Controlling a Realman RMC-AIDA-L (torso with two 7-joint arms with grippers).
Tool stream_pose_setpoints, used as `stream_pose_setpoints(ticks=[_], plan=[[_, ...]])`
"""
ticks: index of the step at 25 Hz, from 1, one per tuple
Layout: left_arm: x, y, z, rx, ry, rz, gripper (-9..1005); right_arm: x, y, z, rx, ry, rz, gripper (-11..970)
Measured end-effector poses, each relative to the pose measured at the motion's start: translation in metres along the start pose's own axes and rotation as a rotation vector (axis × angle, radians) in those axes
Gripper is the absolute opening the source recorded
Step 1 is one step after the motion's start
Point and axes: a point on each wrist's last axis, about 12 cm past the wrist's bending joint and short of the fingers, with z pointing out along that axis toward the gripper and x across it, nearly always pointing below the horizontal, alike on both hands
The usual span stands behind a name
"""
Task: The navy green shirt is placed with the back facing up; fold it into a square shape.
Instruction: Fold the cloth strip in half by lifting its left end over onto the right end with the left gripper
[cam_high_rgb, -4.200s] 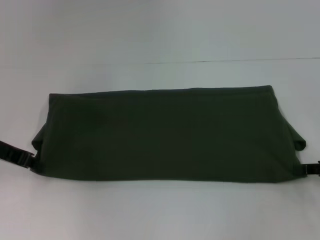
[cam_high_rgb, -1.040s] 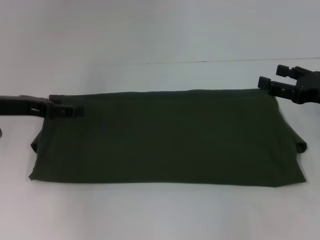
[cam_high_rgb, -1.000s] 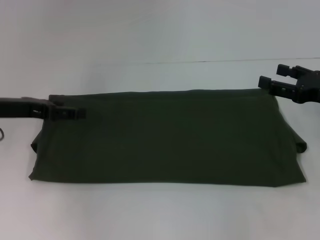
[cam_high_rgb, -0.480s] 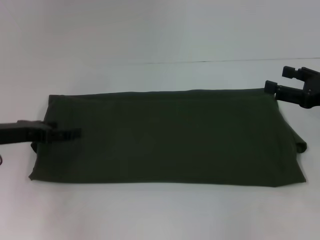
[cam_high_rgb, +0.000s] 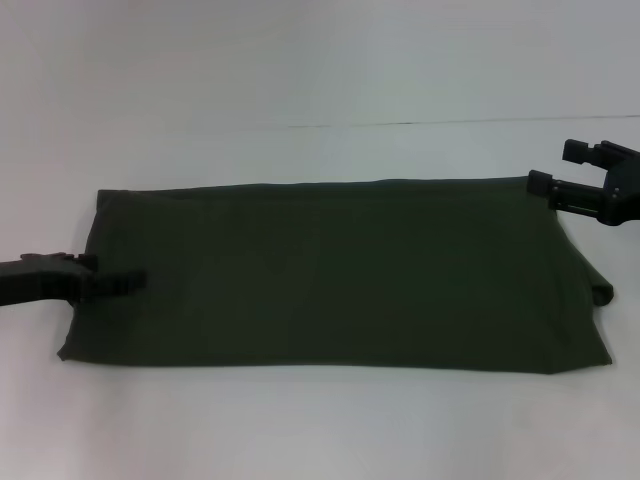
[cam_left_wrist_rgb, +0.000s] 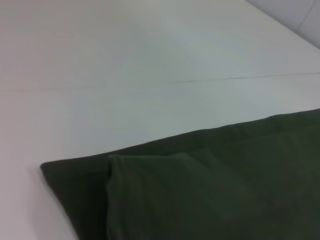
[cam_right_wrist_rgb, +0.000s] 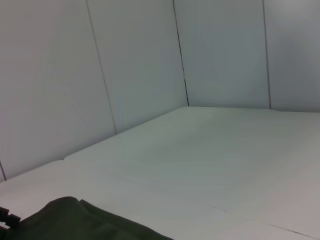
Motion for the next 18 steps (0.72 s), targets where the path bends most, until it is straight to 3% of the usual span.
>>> stream_pose_setpoints(ticks=[8, 18], plan=[[0.007, 0.004, 0.003, -0.036, 0.015, -0.012, 916, 0.0, 0.001, 0.0, -0.003, -0.001, 0.001, 886], [0.011, -0.001, 0.012, -0.013, 0.03, -0.021, 916, -0.001, 0.001, 0.002, -0.006, -0.003, 0.005, 886]])
